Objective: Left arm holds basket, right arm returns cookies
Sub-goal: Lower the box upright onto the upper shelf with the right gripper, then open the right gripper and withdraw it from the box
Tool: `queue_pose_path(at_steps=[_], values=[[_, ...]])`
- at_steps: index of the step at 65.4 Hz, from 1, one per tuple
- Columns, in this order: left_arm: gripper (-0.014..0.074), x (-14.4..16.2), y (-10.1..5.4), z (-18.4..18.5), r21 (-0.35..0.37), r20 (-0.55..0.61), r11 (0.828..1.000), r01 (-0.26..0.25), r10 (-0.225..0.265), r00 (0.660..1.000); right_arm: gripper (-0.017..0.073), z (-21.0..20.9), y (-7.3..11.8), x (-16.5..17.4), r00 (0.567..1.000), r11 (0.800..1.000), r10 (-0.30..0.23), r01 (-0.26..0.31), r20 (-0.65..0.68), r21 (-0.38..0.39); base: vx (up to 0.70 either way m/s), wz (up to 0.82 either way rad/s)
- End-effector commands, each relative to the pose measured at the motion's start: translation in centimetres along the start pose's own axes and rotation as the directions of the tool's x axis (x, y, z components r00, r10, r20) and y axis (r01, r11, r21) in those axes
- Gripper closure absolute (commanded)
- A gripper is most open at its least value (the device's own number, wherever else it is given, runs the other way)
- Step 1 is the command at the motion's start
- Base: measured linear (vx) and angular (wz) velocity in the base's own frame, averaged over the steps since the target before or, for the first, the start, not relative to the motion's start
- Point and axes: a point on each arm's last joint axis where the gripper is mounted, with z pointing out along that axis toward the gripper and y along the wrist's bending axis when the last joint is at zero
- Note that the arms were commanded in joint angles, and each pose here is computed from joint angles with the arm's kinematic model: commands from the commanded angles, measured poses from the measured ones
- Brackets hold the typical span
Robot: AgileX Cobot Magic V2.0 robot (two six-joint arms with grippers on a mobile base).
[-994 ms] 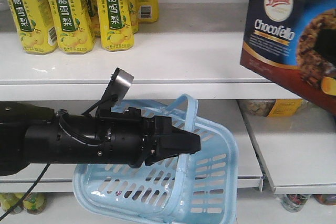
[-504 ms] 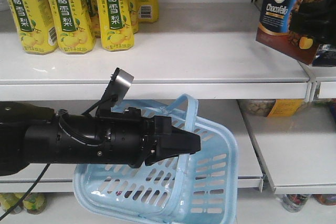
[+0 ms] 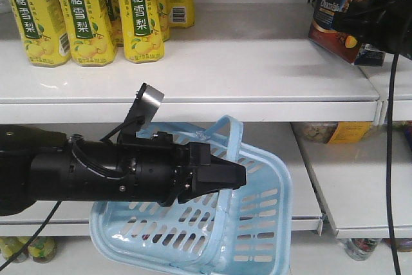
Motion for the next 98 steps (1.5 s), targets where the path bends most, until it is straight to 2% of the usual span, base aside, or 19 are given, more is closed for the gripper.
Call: queue_pose_path(at_steps=[1,15,22,27,39,49,65,89,98], values=[[0.0596,-1.1,-2.7,-1.0,0.11,0.077,0.994,-0.007,-0.001,0.997,0.0403,0.2,0.3,-1.6,0.994,0.999,-0.018,0.021,0.109,-0.033,0.0,0.0],[0.0596,-1.1,-2.7,-1.0,0.11,0.077,0.994,-0.007,-0.001,0.997,0.033,2.2,0.8,-0.2,0.993,0.995,-0.078,0.083,0.087,-0.054,0.0,0.0],[0.0596,-1.1,-2.7,-1.0,0.11,0.077,0.994,-0.007,-0.001,0.997,0.0258,2.5,1.8,0.2,0.987,0.986,-0.141,0.148,0.08,-0.082,0.0,0.0],[0.0596,-1.1,-2.7,-1.0,0.11,0.077,0.994,-0.007,-0.001,0.997,0.0193,2.6,2.2,0.4,0.983,0.98,-0.167,0.174,0.078,-0.094,0.0,0.0],[0.0596,-1.1,-2.7,-1.0,0.11,0.077,0.994,-0.007,-0.001,0.997,0.0022,2.6,2.1,0.5,0.984,0.981,-0.168,0.173,0.066,-0.09,0.0,0.0],[0.0596,-1.1,-2.7,-1.0,0.11,0.077,0.994,-0.007,-0.001,0.997,-0.0056,2.5,2.0,0.6,0.985,0.982,-0.17,0.173,0.038,-0.077,0.0,0.0],[0.0596,-1.1,-2.7,-1.0,0.11,0.077,0.994,-0.007,-0.001,0.997,-0.0043,0.6,1.6,-0.2,0.985,0.984,-0.172,0.172,0.002,-0.038,0.0,0.0],[0.0596,-1.1,-2.7,-1.0,0.11,0.077,0.994,-0.007,-0.001,0.997,0.0006,-4.3,1.2,-2.7,0.985,0.986,-0.168,0.168,0.039,0.008,0.0,0.0],[0.0596,-1.1,-2.7,-1.0,0.11,0.077,0.994,-0.007,-0.001,0.997,0.0007,-6.8,0.9,-3.5,0.981,0.981,-0.191,0.19,0.032,0.04,0.0,0.0]])
